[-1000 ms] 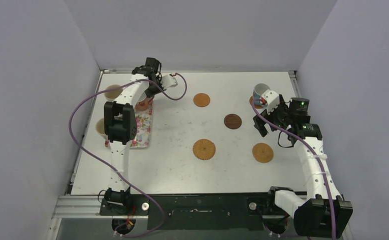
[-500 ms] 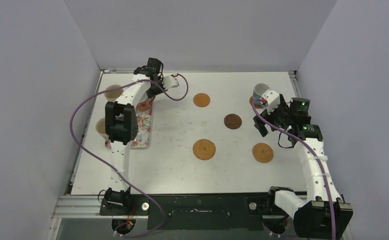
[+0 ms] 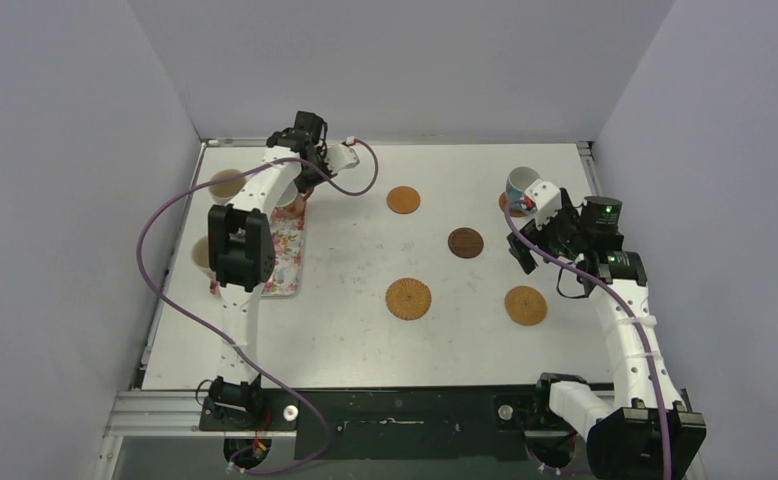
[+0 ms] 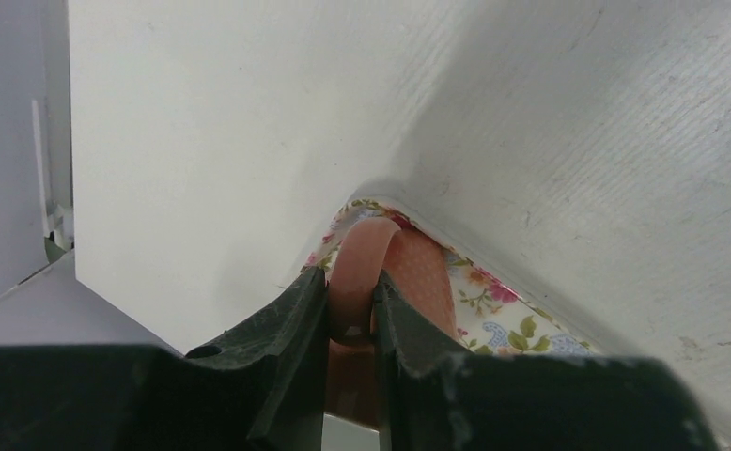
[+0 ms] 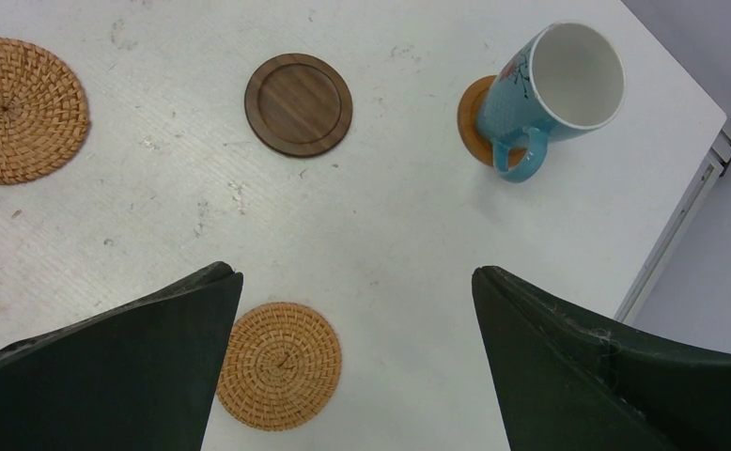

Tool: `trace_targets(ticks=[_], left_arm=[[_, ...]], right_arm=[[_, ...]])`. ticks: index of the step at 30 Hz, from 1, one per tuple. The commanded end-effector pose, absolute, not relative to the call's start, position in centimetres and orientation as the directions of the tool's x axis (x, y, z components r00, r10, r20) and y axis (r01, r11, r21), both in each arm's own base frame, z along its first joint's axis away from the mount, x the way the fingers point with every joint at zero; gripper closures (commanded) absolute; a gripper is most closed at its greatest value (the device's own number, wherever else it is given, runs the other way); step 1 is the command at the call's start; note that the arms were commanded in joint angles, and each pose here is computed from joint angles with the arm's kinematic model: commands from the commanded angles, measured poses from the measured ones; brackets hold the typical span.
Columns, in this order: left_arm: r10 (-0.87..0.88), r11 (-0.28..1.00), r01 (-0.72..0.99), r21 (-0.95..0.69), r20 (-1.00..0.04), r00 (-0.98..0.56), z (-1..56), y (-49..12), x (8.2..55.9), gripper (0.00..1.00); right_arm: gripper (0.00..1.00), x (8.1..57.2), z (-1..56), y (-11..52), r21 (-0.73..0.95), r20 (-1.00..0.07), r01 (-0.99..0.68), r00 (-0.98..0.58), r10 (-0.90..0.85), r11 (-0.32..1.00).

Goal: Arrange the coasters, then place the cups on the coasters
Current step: Pick up the cup from the tray.

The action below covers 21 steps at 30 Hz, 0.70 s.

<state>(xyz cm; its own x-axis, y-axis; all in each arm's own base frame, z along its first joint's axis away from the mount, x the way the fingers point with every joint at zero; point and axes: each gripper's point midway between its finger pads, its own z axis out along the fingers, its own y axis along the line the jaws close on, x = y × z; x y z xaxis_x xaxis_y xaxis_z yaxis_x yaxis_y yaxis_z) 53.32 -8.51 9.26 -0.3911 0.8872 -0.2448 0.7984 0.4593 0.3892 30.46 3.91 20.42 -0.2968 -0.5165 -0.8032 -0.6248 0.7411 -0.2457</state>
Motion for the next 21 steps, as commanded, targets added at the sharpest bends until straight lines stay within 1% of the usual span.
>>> trace_targets(ticks=[1,5,9,17,21], left_arm=[[0.857,0.507,0.672,0.540,-0.401,-0.325,19.3,-9.6,55.4,1.00],[0.850,0.515,0.655,0.553,-0.430,-0.305,21.2,-10.0,55.3,1.00],[0.853,0.507,0.653,0.563,-0.438,-0.285,22.3,-10.7,54.9,1.00],[0.873,0.459,0.698,0.551,-0.427,-0.237,23.0,-13.4,53.0,1.00],[0.894,0.409,0.745,0.528,-0.396,-0.210,22.2,-15.1,51.5,1.00]], right_arm=[[0.00,30.5,21.5,4.3,-0.271,-0.821,-0.623,-0.249,-0.514,0.734],[0.00,30.4,21.6,4.4,-0.273,-0.822,-0.623,-0.246,-0.514,0.733],[0.00,30.4,21.7,4.4,-0.277,-0.823,-0.622,-0.241,-0.515,0.733],[0.00,30.3,21.8,4.3,-0.278,-0.823,-0.621,-0.240,-0.515,0.733],[0.00,30.3,21.8,4.3,-0.278,-0.823,-0.620,-0.240,-0.515,0.733]])
